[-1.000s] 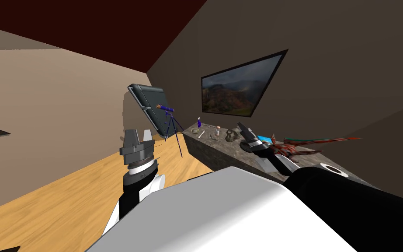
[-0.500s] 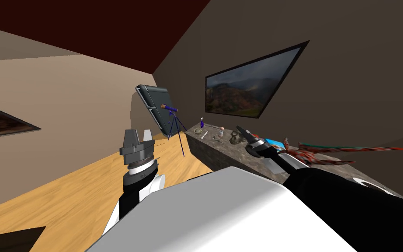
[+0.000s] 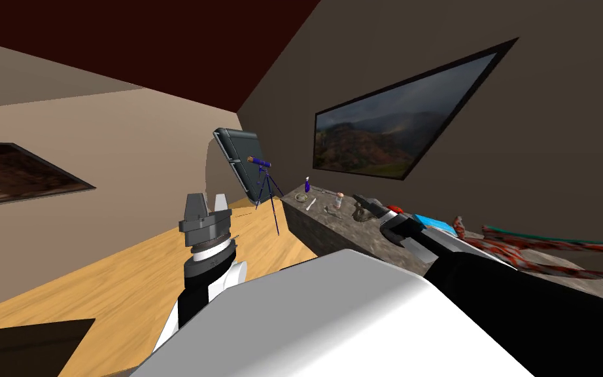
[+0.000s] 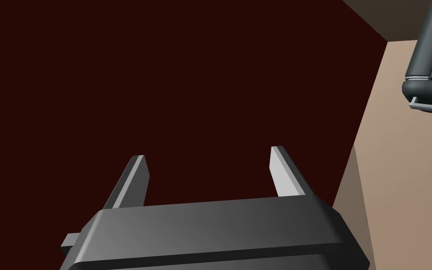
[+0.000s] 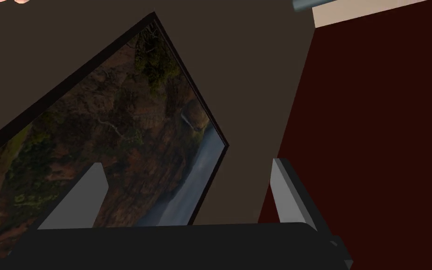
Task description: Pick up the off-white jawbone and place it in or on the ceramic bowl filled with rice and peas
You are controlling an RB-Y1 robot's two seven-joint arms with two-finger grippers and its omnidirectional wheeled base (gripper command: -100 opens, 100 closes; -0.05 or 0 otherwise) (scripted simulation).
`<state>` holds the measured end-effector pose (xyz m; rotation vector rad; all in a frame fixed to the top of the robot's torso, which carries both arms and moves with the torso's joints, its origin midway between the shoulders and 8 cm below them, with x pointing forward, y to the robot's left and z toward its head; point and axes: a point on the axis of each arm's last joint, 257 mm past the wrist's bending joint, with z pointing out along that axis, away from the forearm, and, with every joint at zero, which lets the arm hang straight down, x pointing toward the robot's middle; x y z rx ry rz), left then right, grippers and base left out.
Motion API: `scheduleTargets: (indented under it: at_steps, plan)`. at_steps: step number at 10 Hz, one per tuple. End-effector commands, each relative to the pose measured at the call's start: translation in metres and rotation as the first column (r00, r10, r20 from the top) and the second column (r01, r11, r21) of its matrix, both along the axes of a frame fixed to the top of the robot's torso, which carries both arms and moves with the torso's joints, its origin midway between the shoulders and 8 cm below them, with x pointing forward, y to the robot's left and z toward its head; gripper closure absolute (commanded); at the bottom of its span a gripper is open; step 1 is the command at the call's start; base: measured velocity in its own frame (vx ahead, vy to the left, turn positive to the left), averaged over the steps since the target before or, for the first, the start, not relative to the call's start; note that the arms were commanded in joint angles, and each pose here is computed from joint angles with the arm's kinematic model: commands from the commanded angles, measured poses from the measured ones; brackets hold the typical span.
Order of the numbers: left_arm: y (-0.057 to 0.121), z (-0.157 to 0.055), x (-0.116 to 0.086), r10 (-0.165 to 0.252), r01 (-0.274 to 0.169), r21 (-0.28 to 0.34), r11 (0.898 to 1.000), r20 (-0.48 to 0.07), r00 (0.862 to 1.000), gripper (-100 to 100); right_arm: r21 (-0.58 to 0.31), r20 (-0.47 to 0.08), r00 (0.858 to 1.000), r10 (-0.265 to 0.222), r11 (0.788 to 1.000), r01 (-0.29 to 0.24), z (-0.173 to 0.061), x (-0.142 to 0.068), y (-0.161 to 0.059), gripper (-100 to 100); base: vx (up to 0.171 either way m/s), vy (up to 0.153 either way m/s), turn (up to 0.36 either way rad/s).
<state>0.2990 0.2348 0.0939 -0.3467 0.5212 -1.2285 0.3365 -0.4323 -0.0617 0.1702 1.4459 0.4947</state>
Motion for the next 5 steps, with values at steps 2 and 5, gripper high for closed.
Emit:
scheduleTargets:
  at_steps: [2,5]
  plan:
    - [0.000,0.000,0.000,0.000,0.000,0.000,1.000,0.000,1.000,0,-0.124,-0.112,0.993,-0.019,0.992,0.005,-0.035,-0.004,-0.019,-100,0.079,0.054,0.116]
    - [0.000,0.000,0.000,0.000,0.000,0.000,1.000,0.000,1.000,0,-0.239,-0.221,0.975,-0.030,0.971,-0.025,-0.069,-0.012,-0.036,-100,0.096,0.055,0.100]
